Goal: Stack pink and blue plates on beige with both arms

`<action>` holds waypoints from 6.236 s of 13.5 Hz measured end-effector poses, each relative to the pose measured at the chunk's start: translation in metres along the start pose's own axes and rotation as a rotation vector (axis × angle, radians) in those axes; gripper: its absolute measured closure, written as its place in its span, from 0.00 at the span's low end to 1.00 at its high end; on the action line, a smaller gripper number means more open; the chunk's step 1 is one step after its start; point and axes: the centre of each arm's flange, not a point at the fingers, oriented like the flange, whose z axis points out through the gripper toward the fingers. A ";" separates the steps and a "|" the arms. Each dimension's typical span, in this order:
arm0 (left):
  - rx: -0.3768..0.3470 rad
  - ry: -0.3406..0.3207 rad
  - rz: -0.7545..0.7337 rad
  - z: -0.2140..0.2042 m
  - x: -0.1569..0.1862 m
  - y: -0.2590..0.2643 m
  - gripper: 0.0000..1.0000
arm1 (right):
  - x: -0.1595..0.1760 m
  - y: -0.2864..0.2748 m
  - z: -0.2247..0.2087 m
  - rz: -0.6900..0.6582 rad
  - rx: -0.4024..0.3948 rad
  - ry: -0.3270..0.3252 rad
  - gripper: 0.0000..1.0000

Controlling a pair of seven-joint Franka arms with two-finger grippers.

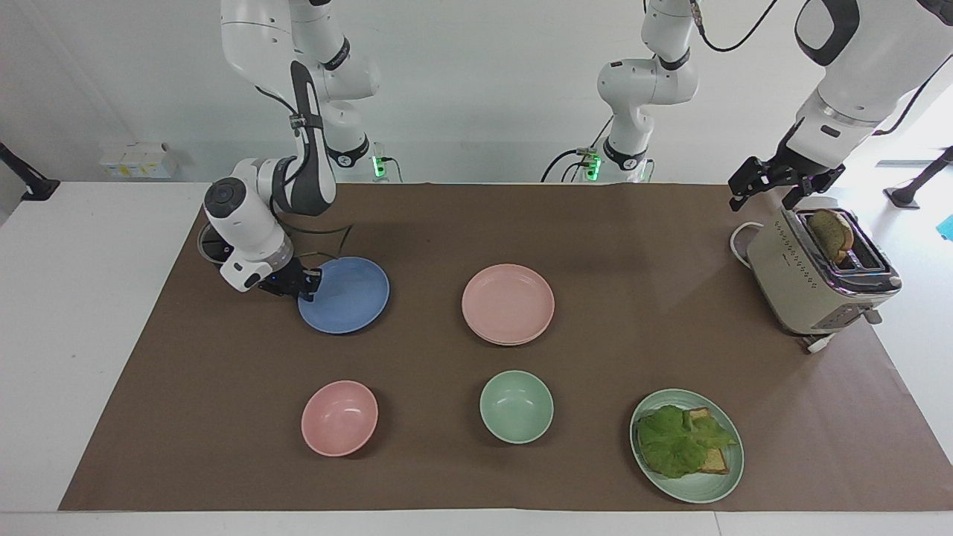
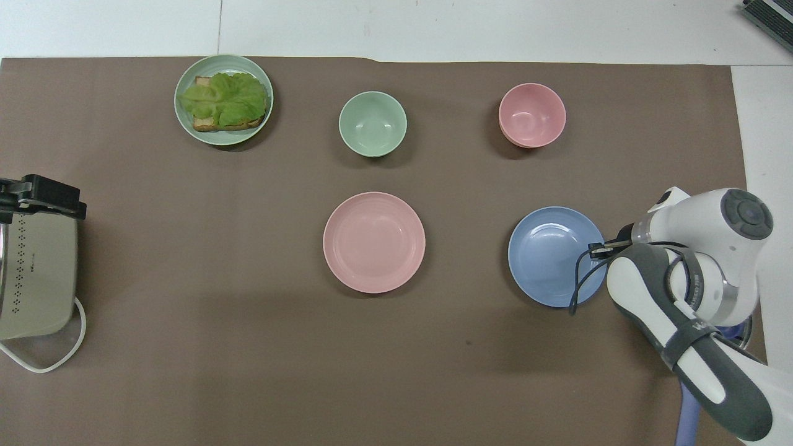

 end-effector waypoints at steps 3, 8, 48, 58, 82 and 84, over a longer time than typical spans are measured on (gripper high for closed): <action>0.000 0.000 0.000 0.000 0.000 0.000 0.00 | 0.009 -0.007 -0.038 -0.028 0.017 -0.029 0.92; 0.000 0.000 0.000 0.000 0.000 0.000 0.00 | 0.029 -0.070 -0.126 -0.096 0.029 -0.019 0.95; 0.000 0.000 0.000 0.000 0.000 0.000 0.00 | 0.036 -0.309 -0.041 0.054 0.160 0.056 0.18; 0.000 0.000 0.000 0.000 0.000 0.000 0.00 | 0.064 -0.176 -0.207 0.093 -0.043 0.191 0.00; 0.000 0.000 0.000 0.000 0.000 0.000 0.00 | -0.039 -0.016 -0.363 0.237 -0.038 0.086 0.00; 0.000 0.000 0.000 0.000 0.000 0.000 0.00 | -0.039 -0.019 -0.360 0.231 -0.039 0.080 0.00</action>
